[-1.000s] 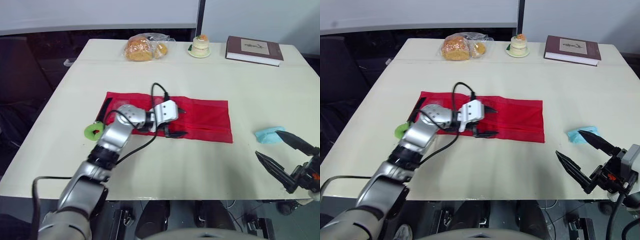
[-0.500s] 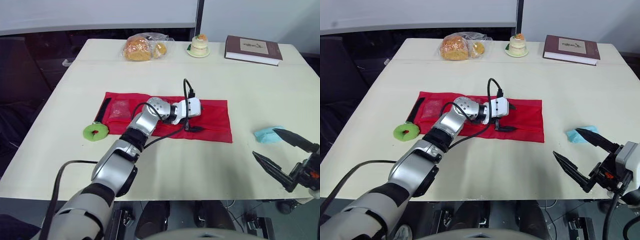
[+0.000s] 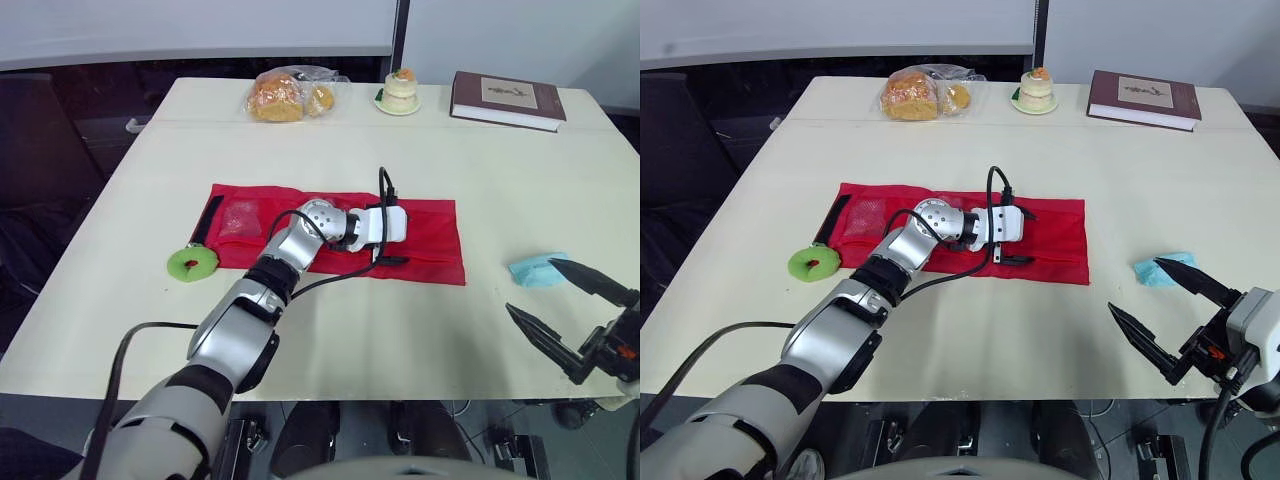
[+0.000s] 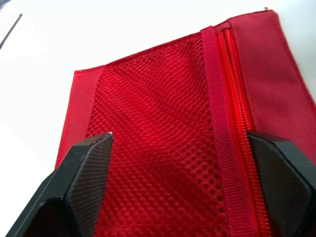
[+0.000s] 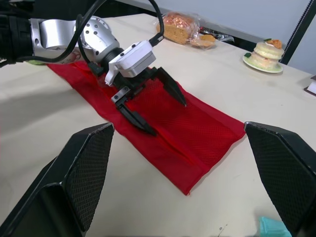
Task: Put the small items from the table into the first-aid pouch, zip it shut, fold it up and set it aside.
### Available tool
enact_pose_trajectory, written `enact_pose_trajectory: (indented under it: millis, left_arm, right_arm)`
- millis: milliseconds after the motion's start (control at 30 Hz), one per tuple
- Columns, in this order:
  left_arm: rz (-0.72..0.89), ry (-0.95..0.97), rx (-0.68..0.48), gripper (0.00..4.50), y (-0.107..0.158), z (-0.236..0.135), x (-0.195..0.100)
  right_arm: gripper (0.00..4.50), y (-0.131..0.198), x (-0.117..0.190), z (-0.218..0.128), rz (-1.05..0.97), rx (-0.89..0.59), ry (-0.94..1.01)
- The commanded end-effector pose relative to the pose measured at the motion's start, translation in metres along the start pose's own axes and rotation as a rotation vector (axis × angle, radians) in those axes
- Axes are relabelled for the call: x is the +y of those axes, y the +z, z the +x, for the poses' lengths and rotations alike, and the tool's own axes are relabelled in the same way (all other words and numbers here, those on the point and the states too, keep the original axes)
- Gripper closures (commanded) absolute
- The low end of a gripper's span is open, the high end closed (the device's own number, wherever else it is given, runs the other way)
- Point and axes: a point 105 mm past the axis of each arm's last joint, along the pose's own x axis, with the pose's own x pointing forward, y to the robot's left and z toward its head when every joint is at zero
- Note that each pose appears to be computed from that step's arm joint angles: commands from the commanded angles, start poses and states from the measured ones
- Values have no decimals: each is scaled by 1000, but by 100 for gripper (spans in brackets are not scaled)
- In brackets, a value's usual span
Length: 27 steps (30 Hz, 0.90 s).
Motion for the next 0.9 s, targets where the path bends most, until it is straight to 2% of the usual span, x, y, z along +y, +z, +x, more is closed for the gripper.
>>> enact_pose_trajectory:
  millis: [33, 133, 200, 233, 267, 300, 467, 733, 900]
  left_arm:
    - [-1, 7, -23, 107, 6, -1, 2]
    - [-1, -8, -28, 208, 7, 0, -1]
    - [-2, -8, -30, 313, 8, 0, -1]
    - [-5, -7, -32, 352, 8, 1, -1]
    - [-7, -7, -33, 413, 9, 1, -1]
    - [-13, -5, -36, 445, 9, 1, -1]
    - [-65, 2, -60, 445, 10, 1, -2]
    - [-128, 23, -106, 445, 19, 5, 0]
    - [-139, 18, -111, 445, 19, 5, -2]
  right_arm:
    - [0, 3, 0, 0, -24, -19, -6]
    - [0, 0, -2, -2, -39, 0, -22]
    - [0, -2, -4, -3, -49, 8, -33]
    - [0, -2, -5, -4, -51, 11, -36]
    - [0, -2, -5, -4, -51, 12, -37]
    - [0, -3, -6, -5, -50, 13, -38]
    - [0, -3, -7, -11, -37, 19, -47]
    - [0, -2, -33, -58, -65, 96, -93]
    - [0, 10, -49, -82, -84, 140, -88]
